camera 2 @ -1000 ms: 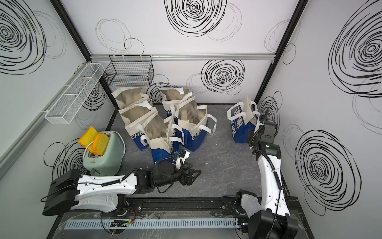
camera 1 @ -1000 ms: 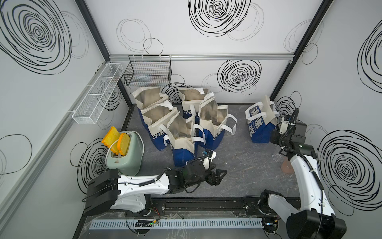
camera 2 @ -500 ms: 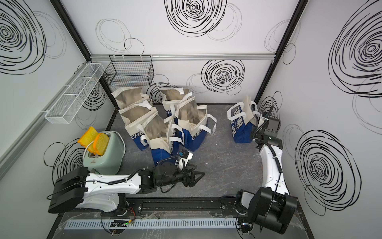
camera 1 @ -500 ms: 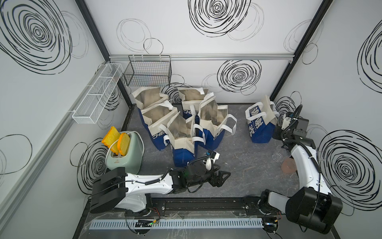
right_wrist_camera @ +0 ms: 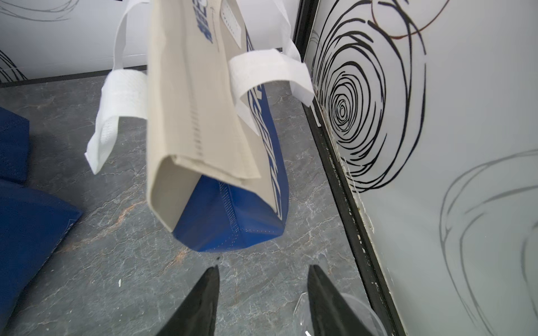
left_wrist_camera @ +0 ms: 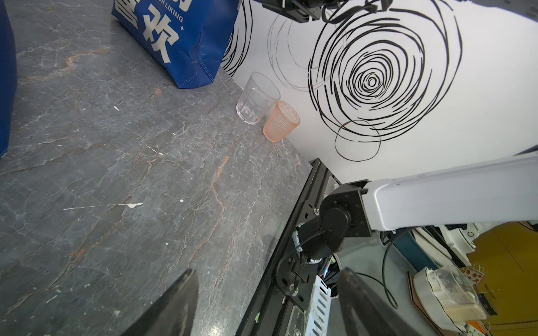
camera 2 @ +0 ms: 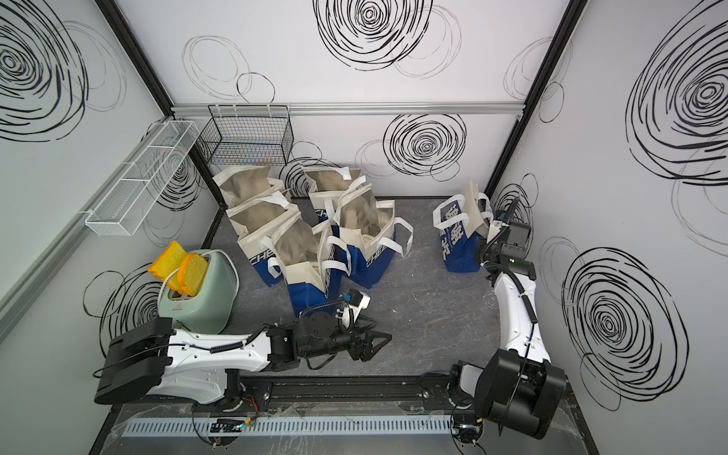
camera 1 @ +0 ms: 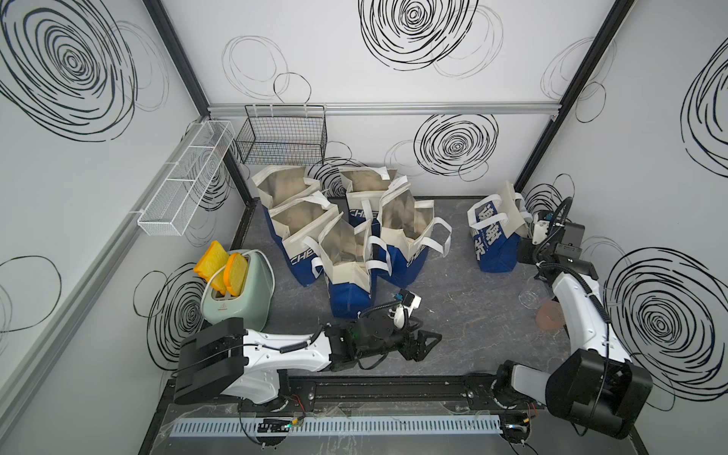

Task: Open the takeout bag
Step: Move the takeout bag to the center of the board.

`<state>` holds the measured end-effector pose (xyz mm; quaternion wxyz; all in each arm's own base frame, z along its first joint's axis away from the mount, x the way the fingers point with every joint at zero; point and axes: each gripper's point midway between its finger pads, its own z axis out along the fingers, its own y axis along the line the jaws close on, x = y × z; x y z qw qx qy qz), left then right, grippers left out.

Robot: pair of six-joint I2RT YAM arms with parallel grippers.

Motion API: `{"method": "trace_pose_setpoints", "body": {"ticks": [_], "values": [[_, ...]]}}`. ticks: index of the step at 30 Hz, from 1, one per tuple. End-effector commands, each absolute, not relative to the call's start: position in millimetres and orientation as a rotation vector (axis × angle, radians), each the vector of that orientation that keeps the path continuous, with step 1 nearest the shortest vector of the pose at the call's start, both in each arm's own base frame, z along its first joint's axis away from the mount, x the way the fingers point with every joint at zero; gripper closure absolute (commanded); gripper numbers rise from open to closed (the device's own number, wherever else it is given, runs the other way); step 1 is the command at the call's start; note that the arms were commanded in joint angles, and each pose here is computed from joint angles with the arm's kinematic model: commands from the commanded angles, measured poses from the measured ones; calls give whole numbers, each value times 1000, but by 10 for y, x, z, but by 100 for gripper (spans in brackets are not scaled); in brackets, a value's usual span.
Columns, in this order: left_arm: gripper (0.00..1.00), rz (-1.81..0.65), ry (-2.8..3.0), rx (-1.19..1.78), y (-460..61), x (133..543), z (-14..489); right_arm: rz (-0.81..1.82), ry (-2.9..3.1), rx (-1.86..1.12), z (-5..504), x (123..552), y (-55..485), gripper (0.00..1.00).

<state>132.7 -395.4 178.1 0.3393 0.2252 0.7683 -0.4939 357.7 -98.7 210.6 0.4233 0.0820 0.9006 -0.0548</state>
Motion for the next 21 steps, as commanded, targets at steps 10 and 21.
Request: {"method": "trace_pose_setpoints", "body": {"ticks": [10, 21], "values": [[21, -1300, 1966, 612, -3995, 1269, 1798, -136, 2139, 192, 2345, 3921, -1134, 47], [21, -1280, 2008, 653, -4093, 1245, 1688, -68, 2144, 178, 2123, 3931, -1048, 50]]}}
